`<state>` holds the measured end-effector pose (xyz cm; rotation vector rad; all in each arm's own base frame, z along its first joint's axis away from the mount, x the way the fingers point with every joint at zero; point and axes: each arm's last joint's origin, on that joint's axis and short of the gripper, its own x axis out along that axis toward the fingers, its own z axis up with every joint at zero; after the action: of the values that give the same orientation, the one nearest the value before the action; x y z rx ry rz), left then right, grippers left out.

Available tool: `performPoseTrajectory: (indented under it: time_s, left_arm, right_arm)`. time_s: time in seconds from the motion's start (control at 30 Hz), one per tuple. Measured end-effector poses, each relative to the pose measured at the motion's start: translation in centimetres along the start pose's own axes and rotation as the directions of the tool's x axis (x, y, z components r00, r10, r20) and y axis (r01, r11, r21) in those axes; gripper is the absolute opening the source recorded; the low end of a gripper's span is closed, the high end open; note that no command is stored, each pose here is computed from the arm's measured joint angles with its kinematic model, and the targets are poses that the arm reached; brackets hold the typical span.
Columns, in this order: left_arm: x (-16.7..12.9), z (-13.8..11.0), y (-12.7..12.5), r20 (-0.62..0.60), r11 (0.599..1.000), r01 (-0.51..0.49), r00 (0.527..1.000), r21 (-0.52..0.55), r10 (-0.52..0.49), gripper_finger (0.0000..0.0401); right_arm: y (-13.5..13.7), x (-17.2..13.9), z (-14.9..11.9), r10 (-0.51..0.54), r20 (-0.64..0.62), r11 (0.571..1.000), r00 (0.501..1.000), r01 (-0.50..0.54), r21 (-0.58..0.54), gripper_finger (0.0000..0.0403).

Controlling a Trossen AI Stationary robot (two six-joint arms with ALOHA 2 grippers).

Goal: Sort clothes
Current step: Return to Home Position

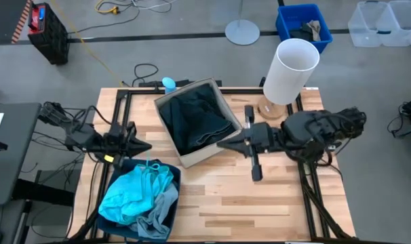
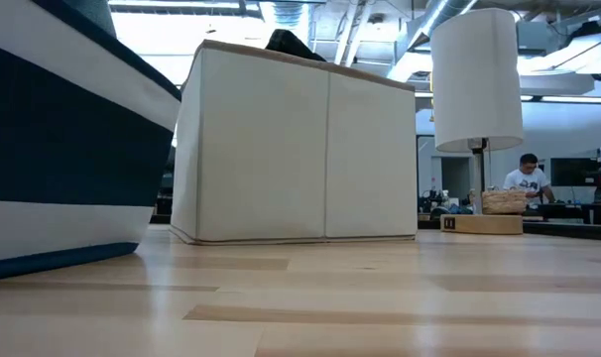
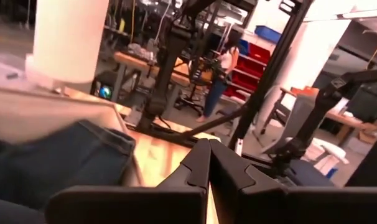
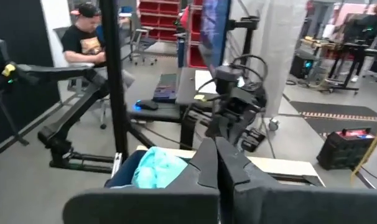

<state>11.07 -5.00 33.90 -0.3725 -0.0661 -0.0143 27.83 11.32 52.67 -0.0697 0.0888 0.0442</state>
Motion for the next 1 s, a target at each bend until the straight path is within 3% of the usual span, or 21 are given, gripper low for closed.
performPoseTrajectory:
  time_s: [0.2,0.5,0.73,1.0]
  left_arm:
    - [-0.7,-0.1,0.5,0.016,0.994,-0.004,1.000,0.108,0.002,0.0001]
    - [0.6,-4.4,2.0,0.012,0.997,0.031,0.999,0.066,-0.032,0.0000]
    - [0.8,-7.6,4.3,0.018,1.000,0.011,1.000,0.022,-0.012,0.0000]
    - [-0.6,-9.8,6.7,0.046,0.999,-0.023,0.999,0.041,0.021,0.0000]
  right_arm:
    - [-1.0,-1.7,-2.3,-0.019,0.094,0.999,0.995,0.015,0.037,0.0002]
    - [-2.3,-3.8,-11.9,-0.045,0.224,0.975,0.974,-0.006,0.223,0.0001]
    - [-2.7,-5.6,-18.7,-0.044,0.152,0.958,0.987,-0.002,0.286,0.0000]
    - [-4.1,-9.3,-23.5,-0.099,0.180,0.964,0.979,0.049,0.263,0.0000]
